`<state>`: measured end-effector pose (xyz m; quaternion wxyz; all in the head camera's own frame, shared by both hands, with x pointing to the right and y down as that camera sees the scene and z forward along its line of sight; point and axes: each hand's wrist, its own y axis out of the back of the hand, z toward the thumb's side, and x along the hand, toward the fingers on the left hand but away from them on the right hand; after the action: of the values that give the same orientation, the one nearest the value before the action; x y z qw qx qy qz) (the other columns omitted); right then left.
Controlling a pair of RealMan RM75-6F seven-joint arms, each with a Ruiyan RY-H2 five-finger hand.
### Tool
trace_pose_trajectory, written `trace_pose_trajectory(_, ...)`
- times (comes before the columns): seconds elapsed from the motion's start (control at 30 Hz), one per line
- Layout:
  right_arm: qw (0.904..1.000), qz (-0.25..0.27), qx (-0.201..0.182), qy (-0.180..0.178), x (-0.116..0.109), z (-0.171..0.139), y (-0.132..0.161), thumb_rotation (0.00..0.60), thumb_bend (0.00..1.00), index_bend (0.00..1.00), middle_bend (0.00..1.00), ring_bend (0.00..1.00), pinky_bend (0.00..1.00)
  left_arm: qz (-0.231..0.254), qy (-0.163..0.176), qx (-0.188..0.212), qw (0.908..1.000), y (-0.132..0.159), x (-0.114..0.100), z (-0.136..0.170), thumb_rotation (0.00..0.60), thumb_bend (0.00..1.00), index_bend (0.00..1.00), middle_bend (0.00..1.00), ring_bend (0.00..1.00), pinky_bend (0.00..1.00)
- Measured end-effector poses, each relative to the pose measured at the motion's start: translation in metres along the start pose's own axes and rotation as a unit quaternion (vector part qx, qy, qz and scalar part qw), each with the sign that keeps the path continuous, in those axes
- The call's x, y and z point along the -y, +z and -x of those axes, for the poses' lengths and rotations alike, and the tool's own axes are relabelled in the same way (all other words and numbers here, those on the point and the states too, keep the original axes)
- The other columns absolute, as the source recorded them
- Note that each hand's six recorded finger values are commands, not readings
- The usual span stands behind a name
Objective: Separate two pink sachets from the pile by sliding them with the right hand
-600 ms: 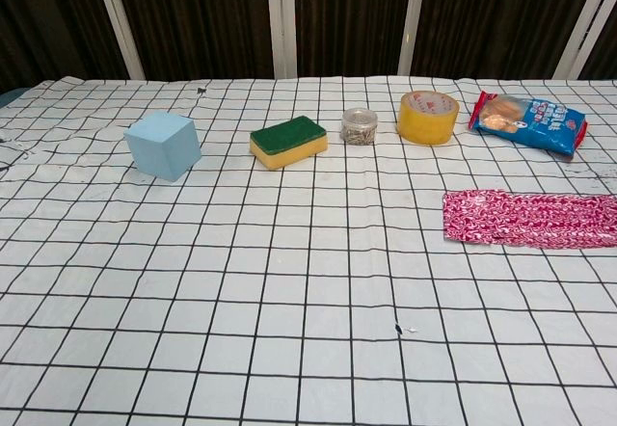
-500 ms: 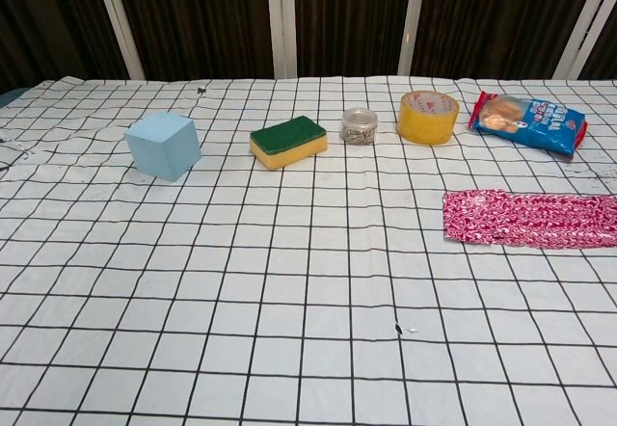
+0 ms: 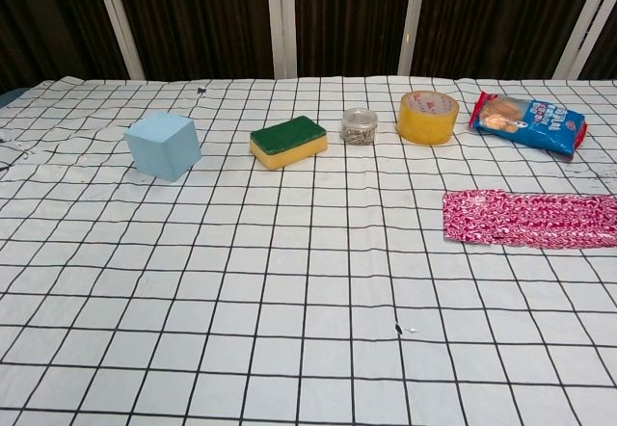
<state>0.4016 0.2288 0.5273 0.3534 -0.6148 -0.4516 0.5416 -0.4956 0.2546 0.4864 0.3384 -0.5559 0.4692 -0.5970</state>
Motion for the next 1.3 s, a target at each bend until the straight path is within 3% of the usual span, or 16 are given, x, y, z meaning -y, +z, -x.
trace_pose_trajectory(0.23, 1.0, 0.001, -0.006, 0.002, 0.001, -0.001, 0.003, 0.6, 0.67, 0.0, 0.09, 0.14, 0.03, -0.005, 0.001, 0.007, 1.0, 0.004, 0.0, 0.005, 0.6, 0.32, 0.16, 0.0, 0.0, 0.1)
trace_pose_trajectory(0.33, 0.9999, 0.0, -0.01, 0.001, 0.002, -0.001, 0.006, 0.6, 0.67, 0.0, 0.16, 0.19, 0.07, -0.005, 0.002, 0.008, 1.0, 0.005, -0.001, 0.006, 0.6, 0.32, 0.16, 0.0, 0.0, 0.1)
trace_pose_trajectory(0.5, 0.9997, -0.001, -0.025, 0.0, 0.007, 0.004, 0.017, 0.6, 0.67, 0.01, 0.37, 0.33, 0.16, -0.002, 0.003, 0.004, 1.0, 0.003, -0.001, 0.007, 0.6, 0.32, 0.16, 0.0, 0.0, 0.1)
trace_pose_trajectory(0.67, 0.9991, 0.002, -0.041, -0.002, 0.012, 0.015, 0.029, 0.6, 0.67, 0.02, 0.43, 0.41, 0.21, -0.002, 0.001, 0.002, 1.0, 0.003, 0.0, 0.004, 0.6, 0.32, 0.16, 0.0, 0.0, 0.1)
trace_pose_trajectory(1.13, 0.9943, -0.046, -0.073, 0.063, 0.046, 0.06, 0.057, 0.6, 0.67, 0.07, 0.7, 0.65, 0.44, -0.006, -0.002, -0.002, 1.0, 0.003, 0.002, 0.002, 0.6, 0.32, 0.16, 0.0, 0.0, 0.1)
trace_pose_trajectory(1.3, 0.9921, -0.06, -0.075, 0.081, 0.06, 0.075, 0.066, 0.6, 0.73, 0.07, 0.77, 0.71, 0.49, -0.007, -0.003, -0.004, 1.0, 0.002, 0.002, 0.0, 0.6, 0.32, 0.16, 0.0, 0.0, 0.1)
